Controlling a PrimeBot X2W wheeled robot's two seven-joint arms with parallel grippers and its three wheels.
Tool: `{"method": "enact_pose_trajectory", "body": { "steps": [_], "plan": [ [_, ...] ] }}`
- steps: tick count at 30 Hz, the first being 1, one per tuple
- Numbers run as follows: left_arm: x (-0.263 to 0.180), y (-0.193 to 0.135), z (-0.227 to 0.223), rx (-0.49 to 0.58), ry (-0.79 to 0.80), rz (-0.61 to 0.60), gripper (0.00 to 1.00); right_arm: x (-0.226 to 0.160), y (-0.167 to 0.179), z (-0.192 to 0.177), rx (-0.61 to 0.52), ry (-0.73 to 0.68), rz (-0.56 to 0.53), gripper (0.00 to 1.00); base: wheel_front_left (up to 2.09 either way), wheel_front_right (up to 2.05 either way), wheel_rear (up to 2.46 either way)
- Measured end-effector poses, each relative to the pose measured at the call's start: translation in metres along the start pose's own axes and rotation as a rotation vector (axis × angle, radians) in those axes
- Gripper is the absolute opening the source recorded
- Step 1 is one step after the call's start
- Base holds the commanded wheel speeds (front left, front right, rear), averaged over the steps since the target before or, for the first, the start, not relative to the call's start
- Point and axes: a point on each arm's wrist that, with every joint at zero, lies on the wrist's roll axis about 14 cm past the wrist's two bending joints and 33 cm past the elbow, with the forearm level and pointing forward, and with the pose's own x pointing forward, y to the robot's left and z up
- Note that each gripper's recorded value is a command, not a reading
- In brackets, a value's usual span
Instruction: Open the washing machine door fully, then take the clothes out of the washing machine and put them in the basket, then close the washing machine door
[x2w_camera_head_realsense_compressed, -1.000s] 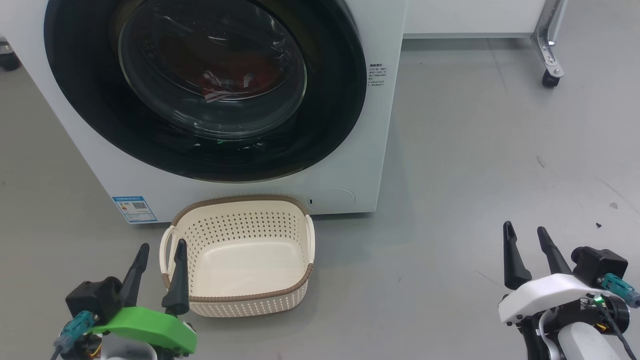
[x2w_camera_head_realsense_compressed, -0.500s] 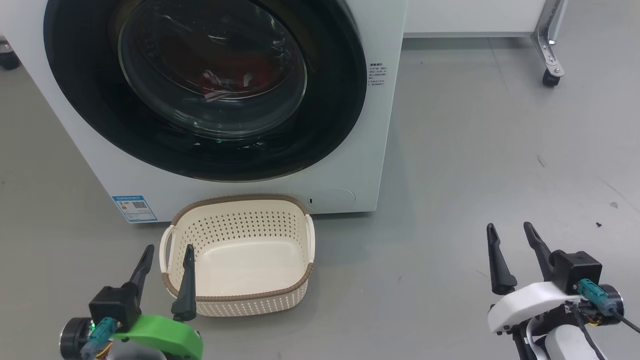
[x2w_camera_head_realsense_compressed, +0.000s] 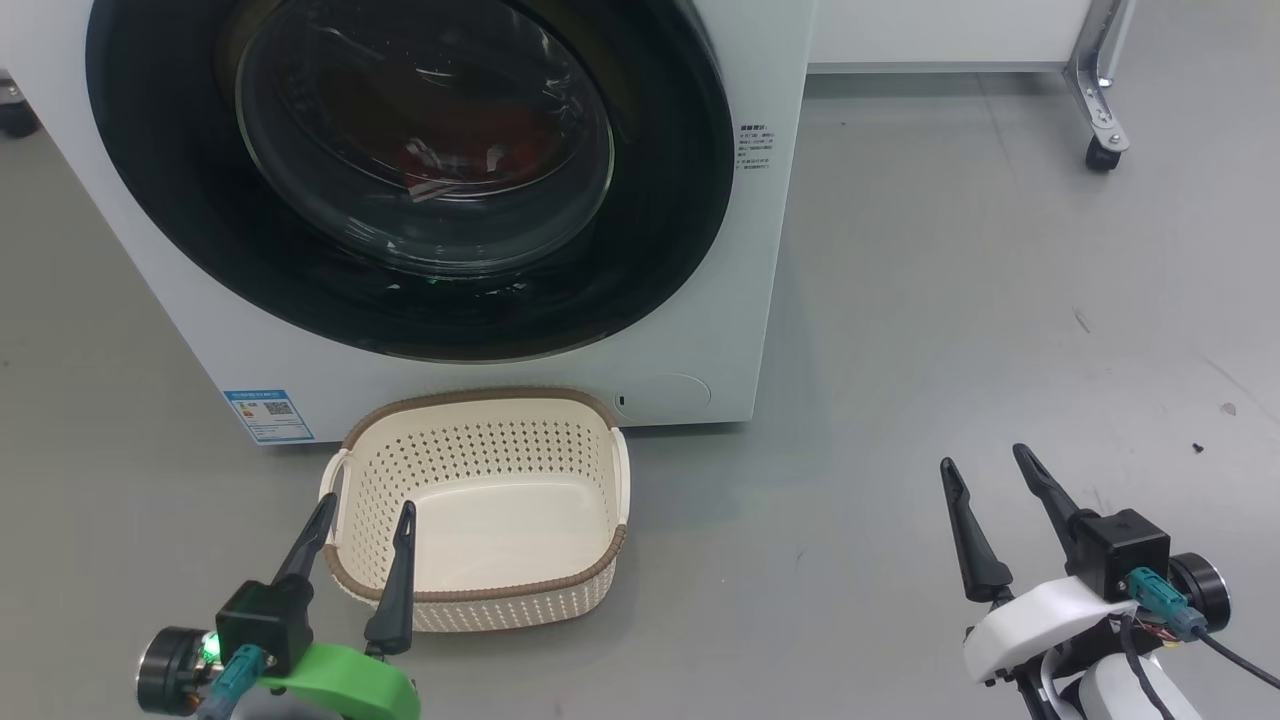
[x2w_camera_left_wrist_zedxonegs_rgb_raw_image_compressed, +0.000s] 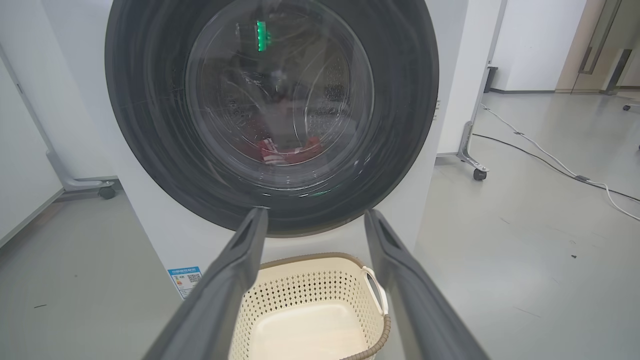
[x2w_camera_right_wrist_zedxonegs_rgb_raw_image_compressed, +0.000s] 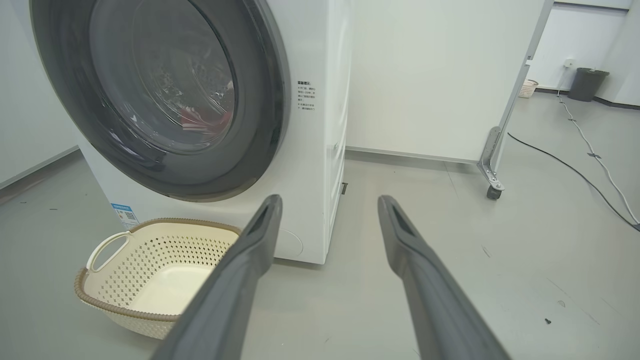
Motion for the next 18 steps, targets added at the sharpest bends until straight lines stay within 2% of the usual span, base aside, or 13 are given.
{"method": "enact_pose_trajectory", "body": {
  "steps": [18],
  "plan": [
    [-0.0015,0.0079,-0.0084,-0.008,0.025,0.032,1.0,0.0002,-0.005,-0.002,0.006,0.003,-0.023,1.0,0.0,0.0,0.0]
  ]
}}
